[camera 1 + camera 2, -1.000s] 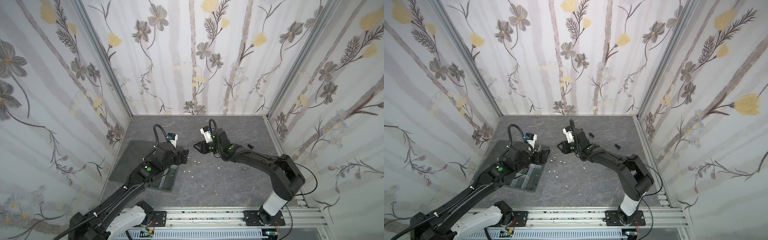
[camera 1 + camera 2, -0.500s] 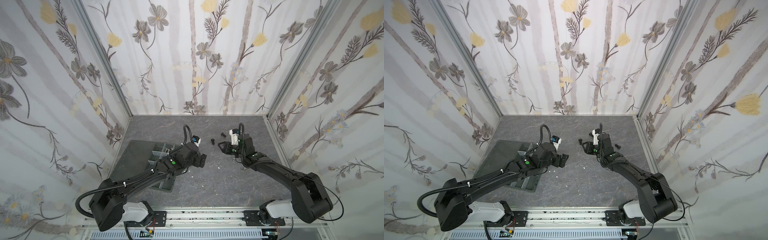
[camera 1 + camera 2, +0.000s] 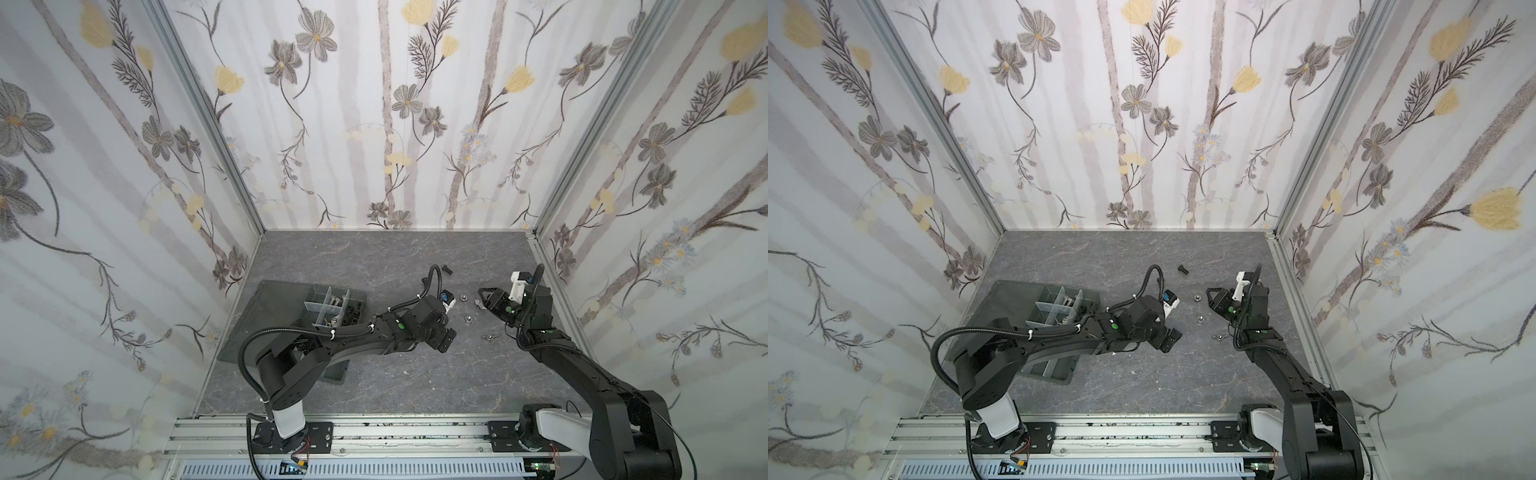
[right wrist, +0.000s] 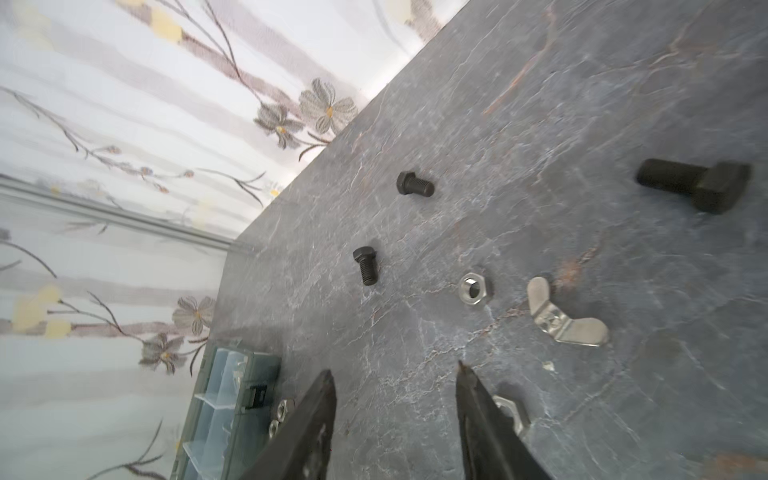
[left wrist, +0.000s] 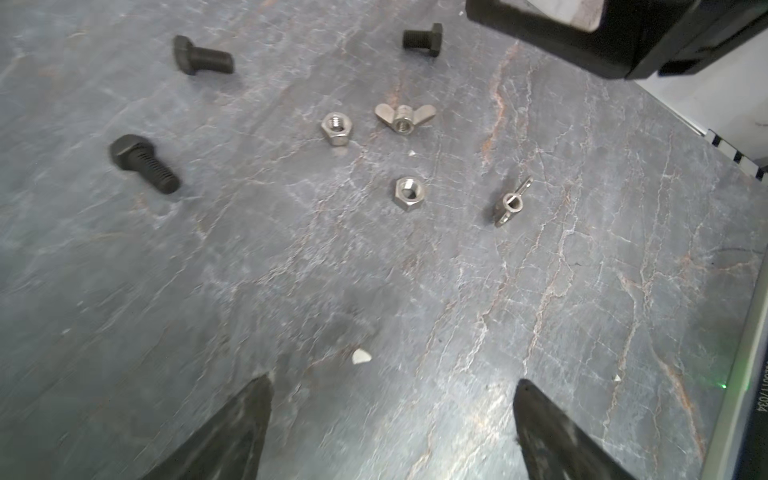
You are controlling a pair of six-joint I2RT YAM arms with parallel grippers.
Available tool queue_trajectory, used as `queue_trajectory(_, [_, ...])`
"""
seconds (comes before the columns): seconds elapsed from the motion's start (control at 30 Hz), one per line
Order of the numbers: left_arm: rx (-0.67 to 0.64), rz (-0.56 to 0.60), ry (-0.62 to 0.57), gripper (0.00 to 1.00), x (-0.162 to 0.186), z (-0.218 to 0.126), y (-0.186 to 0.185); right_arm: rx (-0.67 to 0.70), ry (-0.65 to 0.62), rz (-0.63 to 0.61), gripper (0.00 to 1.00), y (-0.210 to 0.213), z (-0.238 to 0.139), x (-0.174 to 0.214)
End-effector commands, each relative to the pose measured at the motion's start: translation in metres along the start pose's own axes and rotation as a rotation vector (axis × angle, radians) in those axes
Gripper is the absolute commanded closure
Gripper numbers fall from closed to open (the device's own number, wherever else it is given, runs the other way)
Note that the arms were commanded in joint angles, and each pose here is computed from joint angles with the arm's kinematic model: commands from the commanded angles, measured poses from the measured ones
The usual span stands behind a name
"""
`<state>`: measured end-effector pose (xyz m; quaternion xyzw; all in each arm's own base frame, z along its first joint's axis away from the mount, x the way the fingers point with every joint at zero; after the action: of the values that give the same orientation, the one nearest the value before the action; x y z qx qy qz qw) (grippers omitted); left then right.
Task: Sort the screws and nuts into containers
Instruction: 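Reach the left gripper across to another silver wing nut while the right arm moves aside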
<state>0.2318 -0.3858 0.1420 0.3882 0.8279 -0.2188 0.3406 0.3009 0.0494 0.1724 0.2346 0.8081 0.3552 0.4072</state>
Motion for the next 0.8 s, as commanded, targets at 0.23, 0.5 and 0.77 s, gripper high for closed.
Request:
queue_trajectory(0.23, [0.116, 0.108, -0.094, 0.14, -0.019, 0.058, -0.045, -0.044, -0.128, 0.058, 0.52, -0.007, -0.027, -0.029])
queue_trajectory(0.5, [0.15, 0.133, -0.105, 0.16, -0.021, 0.089, -0.056, -0.042, -0.174, 0.061, 0.52, -0.013, -0.035, -0.034])
queue_trajectory(0.77, [0.159, 0.168, -0.098, 0.18, -0.02, 0.112, -0.068, -0.055, -0.188, 0.067, 0.53, -0.014, -0.036, -0.036])
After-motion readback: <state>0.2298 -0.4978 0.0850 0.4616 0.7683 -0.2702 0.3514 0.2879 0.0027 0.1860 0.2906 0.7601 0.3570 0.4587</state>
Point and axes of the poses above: each gripper's point midway between its finger pads, its own z axis out along the fingers, its own y axis along the line the jaws close on, x = y × z, the point moved 6 cm from there along -z, back along the fingers, and after that the axes turned 5 degrees about z, right-handed, at the moved point
